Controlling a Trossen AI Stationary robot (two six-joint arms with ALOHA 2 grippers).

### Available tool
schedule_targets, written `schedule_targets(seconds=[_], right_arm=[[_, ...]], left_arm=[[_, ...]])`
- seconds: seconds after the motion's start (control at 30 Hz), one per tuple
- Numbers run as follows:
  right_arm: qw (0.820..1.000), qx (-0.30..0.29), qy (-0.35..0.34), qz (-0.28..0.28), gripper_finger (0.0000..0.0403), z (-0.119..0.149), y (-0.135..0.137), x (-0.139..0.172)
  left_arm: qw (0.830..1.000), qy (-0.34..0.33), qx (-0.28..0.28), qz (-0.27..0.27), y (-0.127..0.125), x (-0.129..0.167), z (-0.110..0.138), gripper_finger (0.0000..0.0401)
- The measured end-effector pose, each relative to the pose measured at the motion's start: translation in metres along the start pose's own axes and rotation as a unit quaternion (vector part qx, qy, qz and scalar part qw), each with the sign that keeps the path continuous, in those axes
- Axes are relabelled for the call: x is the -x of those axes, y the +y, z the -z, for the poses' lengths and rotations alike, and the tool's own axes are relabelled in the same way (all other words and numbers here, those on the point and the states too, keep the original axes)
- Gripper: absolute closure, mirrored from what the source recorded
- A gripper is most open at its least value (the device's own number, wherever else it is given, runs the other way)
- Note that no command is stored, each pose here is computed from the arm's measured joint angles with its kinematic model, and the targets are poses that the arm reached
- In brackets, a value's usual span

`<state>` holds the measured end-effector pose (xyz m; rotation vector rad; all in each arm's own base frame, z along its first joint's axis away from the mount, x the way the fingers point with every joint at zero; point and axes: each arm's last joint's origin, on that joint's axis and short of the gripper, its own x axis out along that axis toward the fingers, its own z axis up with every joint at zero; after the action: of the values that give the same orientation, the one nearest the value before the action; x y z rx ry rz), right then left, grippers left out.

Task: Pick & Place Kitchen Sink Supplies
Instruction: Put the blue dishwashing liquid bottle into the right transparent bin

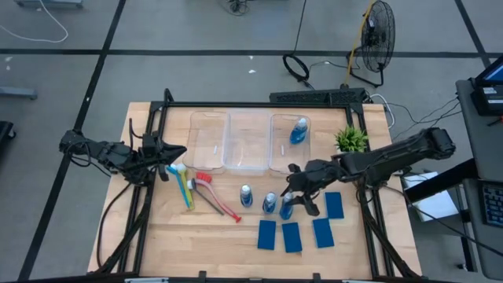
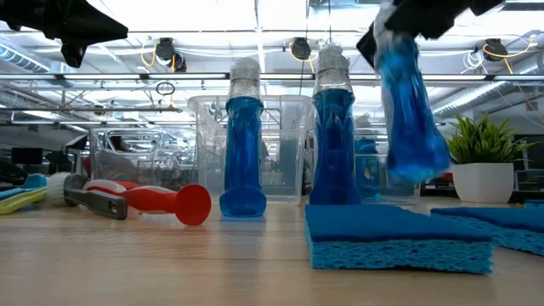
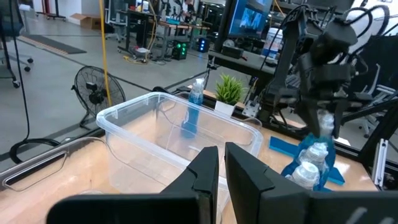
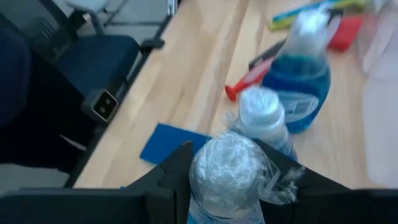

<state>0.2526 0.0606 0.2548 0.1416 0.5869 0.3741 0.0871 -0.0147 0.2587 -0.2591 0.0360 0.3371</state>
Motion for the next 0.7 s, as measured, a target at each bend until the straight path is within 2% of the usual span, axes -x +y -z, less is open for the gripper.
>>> schedule_targets(seconds=[0.33,0.7], right_arm=[[0.993,0.01,-0.117,-0.013,0.0279,-0.021,0.014,0.055],[0.969,0.025,-0.244,0.025,0.0279,-0.028,0.027,0.124]], left_arm=[[1.0,0.0,0.0,0.0,0.0,0.0,0.0,0.0368],[1.0,0.0,0.0,0.0,0.0,0.0,0.0,0.0368]])
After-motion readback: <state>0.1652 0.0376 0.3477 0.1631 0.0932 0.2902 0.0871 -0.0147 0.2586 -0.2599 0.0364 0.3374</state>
